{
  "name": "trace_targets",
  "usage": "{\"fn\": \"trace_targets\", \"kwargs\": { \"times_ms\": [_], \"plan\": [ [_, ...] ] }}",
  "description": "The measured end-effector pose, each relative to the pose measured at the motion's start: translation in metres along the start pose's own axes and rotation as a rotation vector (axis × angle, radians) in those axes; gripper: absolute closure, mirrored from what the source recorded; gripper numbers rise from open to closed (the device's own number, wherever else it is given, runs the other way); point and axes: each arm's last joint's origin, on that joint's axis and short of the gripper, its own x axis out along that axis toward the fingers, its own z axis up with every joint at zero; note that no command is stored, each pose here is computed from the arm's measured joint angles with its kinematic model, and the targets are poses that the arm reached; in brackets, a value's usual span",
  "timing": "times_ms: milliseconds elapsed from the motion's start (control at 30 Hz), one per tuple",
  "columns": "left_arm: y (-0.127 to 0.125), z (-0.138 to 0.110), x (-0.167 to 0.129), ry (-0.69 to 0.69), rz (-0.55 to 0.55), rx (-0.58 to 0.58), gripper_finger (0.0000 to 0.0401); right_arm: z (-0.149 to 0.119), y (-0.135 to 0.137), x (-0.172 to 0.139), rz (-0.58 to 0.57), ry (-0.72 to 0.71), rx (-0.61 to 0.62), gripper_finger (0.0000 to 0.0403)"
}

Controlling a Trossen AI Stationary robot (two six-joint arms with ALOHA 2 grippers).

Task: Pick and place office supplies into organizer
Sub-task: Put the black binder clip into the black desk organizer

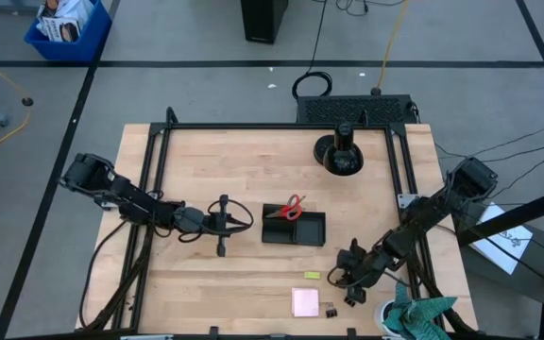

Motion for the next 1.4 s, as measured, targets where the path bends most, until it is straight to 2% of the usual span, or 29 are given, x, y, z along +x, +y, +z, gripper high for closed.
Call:
{"fn": "trace_targets", "kwargs": {
  "times_ms": [100, 333, 500, 633, 767, 967, 1167, 1400],
  "plan": [
    [0.0, 0.0, 0.0, 0.0, 0.0, -0.003, 0.0381, 0.003, 0.0, 0.0, 0.01, -0.018, -0.034, 0.0392],
    [0.0, 0.0, 0.0, 0.0, 0.0, -0.022, 0.0371, 0.017, 0.012, -0.005, 0.015, -0.071, -0.111, 0.04],
    [0.0, 0.0, 0.0, 0.0, 0.002, -0.007, 0.0384, 0.048, 0.04, -0.025, 0.057, -0.249, -0.277, 0.0401],
    [0.0, 0.0, 0.0, -0.004, 0.007, 0.011, 0.0397, 0.076, 0.055, -0.04, -0.033, -0.428, -0.446, 0.0402],
    [0.001, 0.0, 0.0, -0.003, 0.009, 0.01, 0.0393, 0.098, 0.049, -0.042, -0.189, -0.523, -0.534, 0.0402],
    [0.002, 0.0, 0.0, 0.013, 0.07, 0.018, 0.0371, 0.121, 0.024, -0.03, -0.342, -0.529, -0.533, 0.0402],
    [0.005, -0.001, 0.0, 0.031, 0.171, 0.029, 0.0372, 0.132, 0.009, -0.007, -0.494, -0.557, -0.555, 0.0403],
    [0.007, -0.001, -0.001, 0.039, 0.212, 0.029, 0.0391, 0.135, 0.008, 0.017, -0.5, -0.596, -0.619, 0.0403]
  ]
}}
